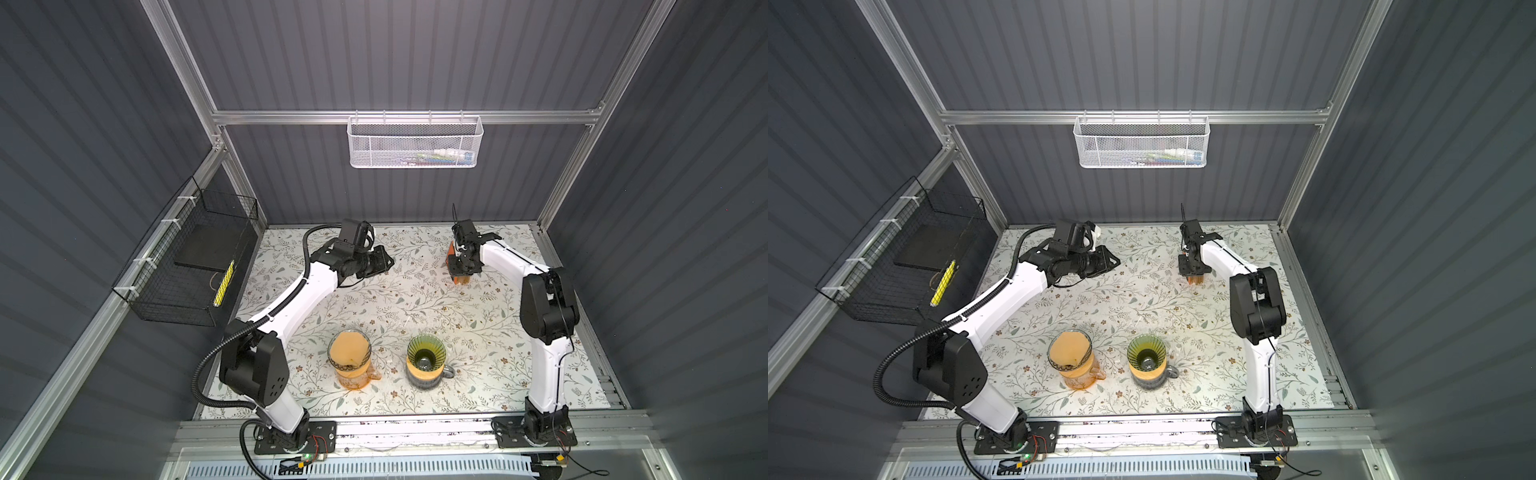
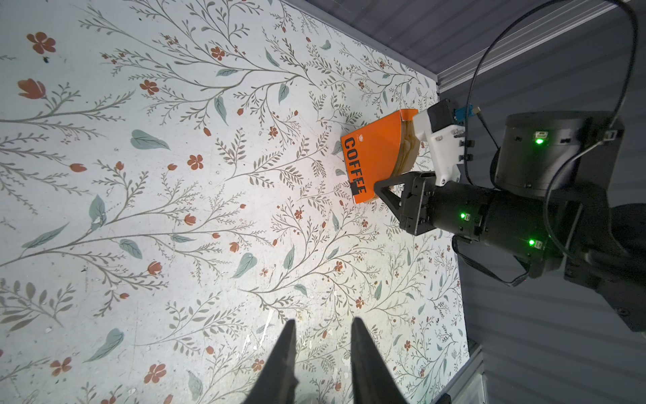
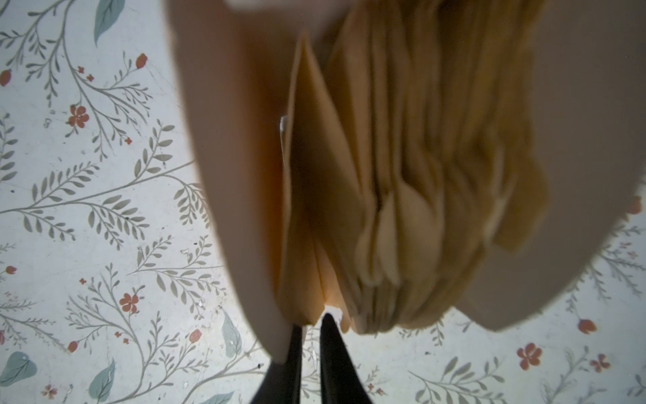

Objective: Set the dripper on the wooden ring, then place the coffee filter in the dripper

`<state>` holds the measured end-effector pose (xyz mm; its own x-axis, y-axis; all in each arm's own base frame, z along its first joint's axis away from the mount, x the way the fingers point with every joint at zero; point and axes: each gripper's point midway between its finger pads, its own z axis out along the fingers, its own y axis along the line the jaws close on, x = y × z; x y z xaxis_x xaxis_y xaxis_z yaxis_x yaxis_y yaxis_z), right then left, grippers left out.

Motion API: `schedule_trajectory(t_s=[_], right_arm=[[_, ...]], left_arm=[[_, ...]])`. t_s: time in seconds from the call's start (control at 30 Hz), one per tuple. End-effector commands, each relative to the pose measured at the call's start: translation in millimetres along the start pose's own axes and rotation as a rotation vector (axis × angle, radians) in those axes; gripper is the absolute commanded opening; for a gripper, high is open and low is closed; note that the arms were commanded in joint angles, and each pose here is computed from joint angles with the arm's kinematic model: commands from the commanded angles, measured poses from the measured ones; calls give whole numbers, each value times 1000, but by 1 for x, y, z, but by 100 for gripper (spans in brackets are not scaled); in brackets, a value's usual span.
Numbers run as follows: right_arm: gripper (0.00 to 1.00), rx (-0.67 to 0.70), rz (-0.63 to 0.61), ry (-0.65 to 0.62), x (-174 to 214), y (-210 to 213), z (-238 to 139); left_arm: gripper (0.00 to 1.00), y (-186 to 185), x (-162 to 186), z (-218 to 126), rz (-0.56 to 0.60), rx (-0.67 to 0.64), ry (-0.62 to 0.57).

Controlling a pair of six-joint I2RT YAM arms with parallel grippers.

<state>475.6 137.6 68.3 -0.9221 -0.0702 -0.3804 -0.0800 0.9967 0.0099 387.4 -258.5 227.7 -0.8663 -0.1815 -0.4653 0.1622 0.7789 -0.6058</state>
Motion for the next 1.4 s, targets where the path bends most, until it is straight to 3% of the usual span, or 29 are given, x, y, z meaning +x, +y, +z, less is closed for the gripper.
schedule_trajectory(t_s=[0.0, 0.33, 0.67, 1.33, 1.37], right_arm=[[14, 6, -3, -4, -5, -3, 3], [16, 2, -5, -2, -5, -1, 5], [0, 6, 0, -7, -7, -2, 4], [0, -9, 38, -7, 12, -4, -17], [5, -10, 37, -7, 12, -4, -17]], left_arm=[[28, -2, -4, -3, -11, 11, 1], [28, -2, -4, -2, -11, 10, 1], [28, -2, -4, -3, -12, 10, -1], [28, -5, -1, -9, -7, 27, -10], [28, -5, -2, -10, -8, 27, -11]])
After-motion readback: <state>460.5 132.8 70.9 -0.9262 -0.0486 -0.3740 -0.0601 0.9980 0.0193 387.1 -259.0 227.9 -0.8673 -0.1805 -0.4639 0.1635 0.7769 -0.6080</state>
